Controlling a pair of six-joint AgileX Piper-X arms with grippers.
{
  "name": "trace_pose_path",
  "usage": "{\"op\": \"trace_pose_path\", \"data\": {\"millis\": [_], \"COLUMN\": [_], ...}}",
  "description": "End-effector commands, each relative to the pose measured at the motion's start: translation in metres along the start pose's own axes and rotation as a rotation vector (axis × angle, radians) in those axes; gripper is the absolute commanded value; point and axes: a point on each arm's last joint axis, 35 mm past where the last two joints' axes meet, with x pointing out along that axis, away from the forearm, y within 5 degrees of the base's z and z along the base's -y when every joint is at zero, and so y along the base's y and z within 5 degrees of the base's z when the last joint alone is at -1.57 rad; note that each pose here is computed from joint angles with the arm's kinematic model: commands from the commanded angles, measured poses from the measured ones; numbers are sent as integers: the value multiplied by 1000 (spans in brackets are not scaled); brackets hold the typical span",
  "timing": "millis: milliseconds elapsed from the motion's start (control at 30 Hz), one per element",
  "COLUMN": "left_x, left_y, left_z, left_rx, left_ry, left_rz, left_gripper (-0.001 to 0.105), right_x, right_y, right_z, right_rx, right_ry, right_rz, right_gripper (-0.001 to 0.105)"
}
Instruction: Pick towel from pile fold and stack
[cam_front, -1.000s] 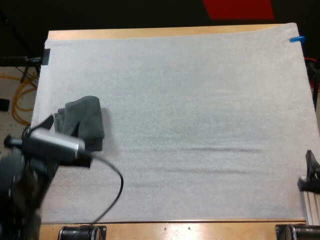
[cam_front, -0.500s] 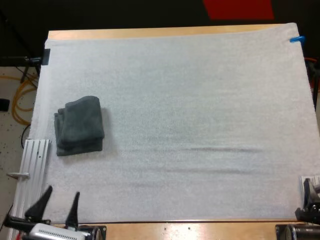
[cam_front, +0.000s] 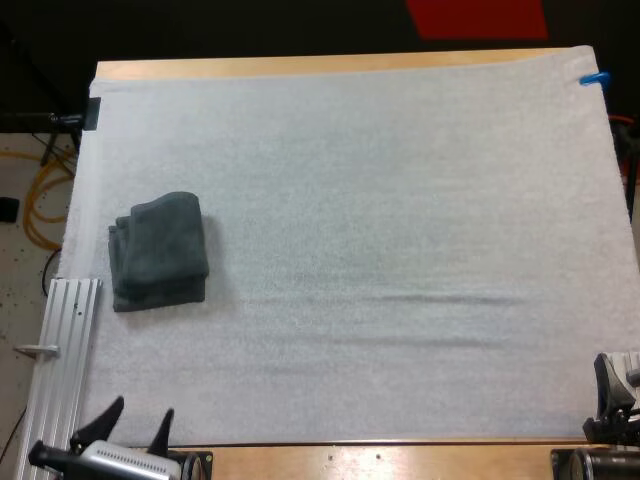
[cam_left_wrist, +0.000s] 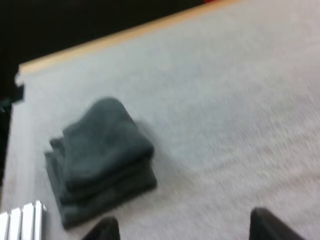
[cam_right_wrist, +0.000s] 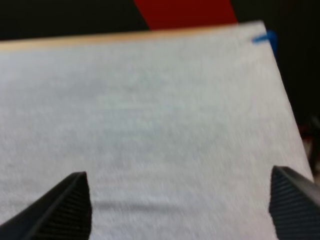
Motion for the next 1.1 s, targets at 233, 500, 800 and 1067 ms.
{"op": "trace_pose_path", "data": {"millis": [233, 500, 800, 1067], "left_x": [43, 83, 99, 99], "left_y": [8, 13, 15, 15], "left_z": [20, 5, -15, -15], "left_rx": [14, 5, -45, -46], "left_ry": [-189, -156, -28, -31], "left_rz": [31, 29, 23, 23], "left_gripper": [52, 52, 52, 52], "right_x": [16, 45, 62, 62], "right_y": [-4, -2, 1, 1], "right_z": [8, -12, -32, -32], "right_rx": [-26, -18, -5, -5], "right_ry": [-105, -45, 44, 44], "right_rz": [-7, 11, 35, 35], "right_gripper": [71, 71, 71, 71]}}
